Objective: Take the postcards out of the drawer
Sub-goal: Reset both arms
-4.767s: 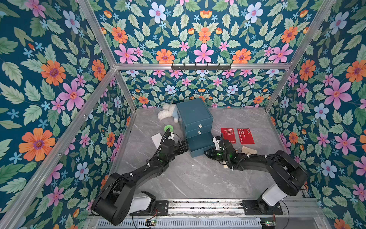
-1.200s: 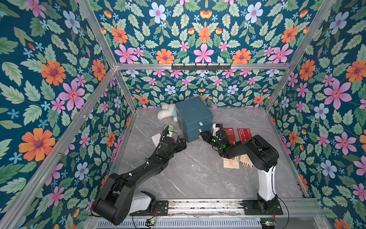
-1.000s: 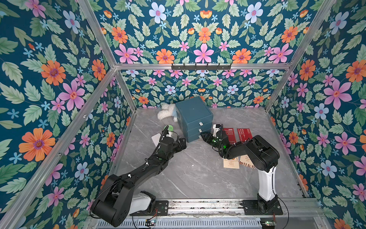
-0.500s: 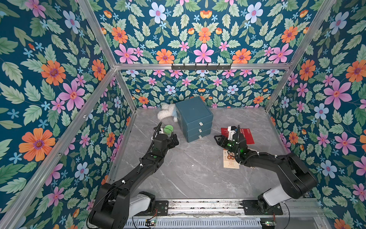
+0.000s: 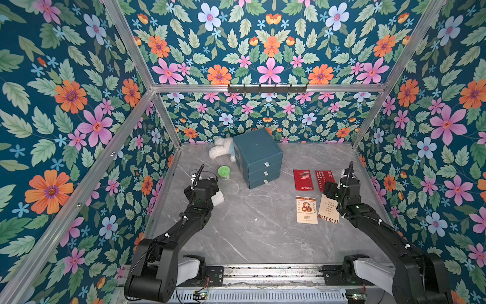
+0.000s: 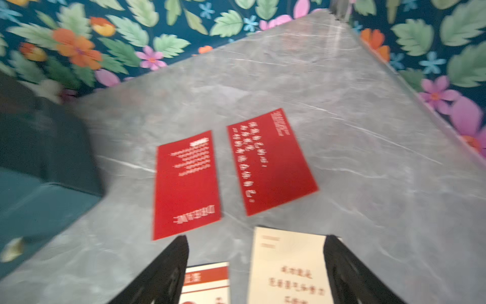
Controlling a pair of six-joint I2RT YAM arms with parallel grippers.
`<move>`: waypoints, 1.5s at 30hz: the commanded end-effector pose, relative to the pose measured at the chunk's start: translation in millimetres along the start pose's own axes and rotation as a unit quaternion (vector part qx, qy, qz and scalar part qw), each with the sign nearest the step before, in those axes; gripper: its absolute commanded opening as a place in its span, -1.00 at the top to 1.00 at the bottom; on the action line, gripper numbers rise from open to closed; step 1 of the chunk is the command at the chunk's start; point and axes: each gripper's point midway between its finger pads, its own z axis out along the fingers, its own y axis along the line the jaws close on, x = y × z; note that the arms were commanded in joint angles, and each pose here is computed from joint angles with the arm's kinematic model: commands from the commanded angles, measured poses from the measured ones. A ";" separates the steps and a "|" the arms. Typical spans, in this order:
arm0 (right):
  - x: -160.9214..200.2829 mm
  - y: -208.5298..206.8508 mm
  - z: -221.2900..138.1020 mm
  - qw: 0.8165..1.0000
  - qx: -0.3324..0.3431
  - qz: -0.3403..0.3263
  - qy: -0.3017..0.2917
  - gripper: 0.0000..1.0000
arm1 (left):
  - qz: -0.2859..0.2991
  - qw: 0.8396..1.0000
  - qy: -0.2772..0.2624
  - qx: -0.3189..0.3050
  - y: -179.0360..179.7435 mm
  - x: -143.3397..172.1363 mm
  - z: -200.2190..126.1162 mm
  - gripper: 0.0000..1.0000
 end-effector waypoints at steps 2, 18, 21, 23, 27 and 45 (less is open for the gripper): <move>-6.9 -31.8 6.2 0.996 0.050 -0.046 -0.057 -0.71 | 0.042 0.996 -0.061 -0.058 16.2 -22.3 10.5 -0.99; -3.2 -18.6 36.8 0.984 -0.041 -0.058 -0.164 -0.73 | 0.070 0.995 -0.065 -0.009 11.2 15.2 48.1 -0.99; -0.6 -17.1 43.8 0.988 -0.039 -0.061 -0.138 -0.97 | 0.065 0.995 -0.078 0.017 9.1 17.5 38.5 -0.99; 1.7 -16.9 44.3 0.989 -0.037 -0.063 -0.131 -0.99 | 0.056 0.994 -0.090 0.030 11.3 18.0 31.5 -0.99; 0.7 -16.9 44.3 0.988 -0.036 -0.064 -0.135 -0.99 | 0.055 0.991 -0.114 0.046 12.4 21.9 28.2 -0.99; 1.5 -10.6 46.0 0.988 -0.049 -0.075 -0.128 -0.99 | 0.055 0.992 -0.100 0.045 12.6 25.6 30.2 -1.00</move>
